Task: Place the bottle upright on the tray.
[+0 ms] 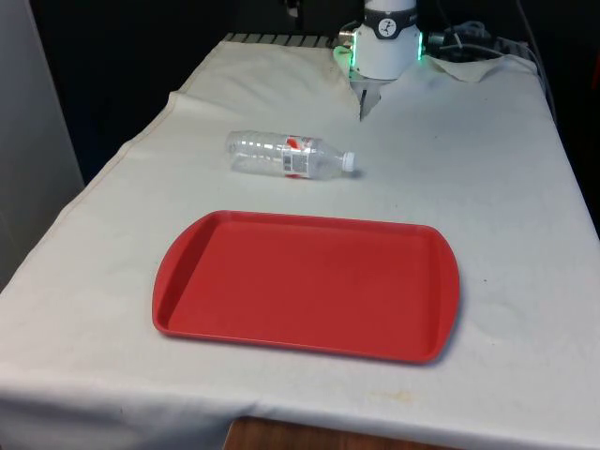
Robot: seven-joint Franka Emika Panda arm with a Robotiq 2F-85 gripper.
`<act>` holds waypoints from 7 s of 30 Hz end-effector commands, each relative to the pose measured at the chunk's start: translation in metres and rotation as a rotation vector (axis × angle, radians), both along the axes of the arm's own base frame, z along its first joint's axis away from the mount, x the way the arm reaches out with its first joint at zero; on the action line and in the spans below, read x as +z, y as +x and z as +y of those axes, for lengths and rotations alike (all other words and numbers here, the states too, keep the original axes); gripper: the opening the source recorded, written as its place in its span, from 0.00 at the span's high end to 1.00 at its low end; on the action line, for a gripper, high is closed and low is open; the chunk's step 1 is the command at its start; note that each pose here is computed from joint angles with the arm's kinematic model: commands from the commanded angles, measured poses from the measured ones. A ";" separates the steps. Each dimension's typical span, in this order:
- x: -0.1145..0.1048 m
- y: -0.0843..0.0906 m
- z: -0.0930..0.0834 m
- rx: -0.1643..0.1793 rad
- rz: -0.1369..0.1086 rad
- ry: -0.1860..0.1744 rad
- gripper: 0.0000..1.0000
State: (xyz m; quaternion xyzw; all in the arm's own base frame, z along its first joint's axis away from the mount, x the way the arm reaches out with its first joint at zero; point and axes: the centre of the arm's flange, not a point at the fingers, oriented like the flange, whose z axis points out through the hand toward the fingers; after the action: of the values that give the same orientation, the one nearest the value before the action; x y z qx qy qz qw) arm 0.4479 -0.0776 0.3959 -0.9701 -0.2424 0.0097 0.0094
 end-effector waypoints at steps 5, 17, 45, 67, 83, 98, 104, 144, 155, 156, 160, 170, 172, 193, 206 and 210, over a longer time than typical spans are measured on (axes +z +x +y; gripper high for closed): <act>-0.003 -0.001 -0.006 0.018 -0.002 0.003 0.00; -0.014 -0.005 -0.019 0.082 -0.020 0.004 0.00; -0.037 -0.004 -0.012 0.223 -0.030 -0.007 0.00; -0.055 -0.004 -0.012 0.336 -0.041 -0.016 0.00; -0.069 -0.004 -0.011 0.409 -0.046 -0.025 0.00; -0.081 0.000 -0.010 0.479 -0.046 -0.040 0.00; -0.086 0.003 -0.010 0.511 -0.048 -0.048 0.00; -0.100 0.004 -0.010 0.703 -0.018 -0.095 0.00; -0.103 0.004 -0.009 0.750 -0.008 -0.114 0.00; -0.104 0.003 -0.009 0.755 -0.006 -0.115 0.00; -0.105 0.003 -0.009 0.765 0.001 -0.103 0.00; -0.109 0.005 -0.006 0.824 0.007 -0.135 0.00; -0.110 0.005 -0.006 0.833 0.009 -0.140 0.00; -0.110 0.009 0.011 0.911 0.036 -0.185 0.00; -0.113 0.010 0.029 0.921 0.057 -0.241 0.00; -0.113 0.010 0.032 0.923 0.065 -0.267 0.00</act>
State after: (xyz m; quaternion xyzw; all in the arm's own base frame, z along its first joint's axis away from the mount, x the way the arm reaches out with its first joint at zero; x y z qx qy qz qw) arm 0.4552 -0.0442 0.2819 -0.7536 -0.6453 0.0711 -0.1033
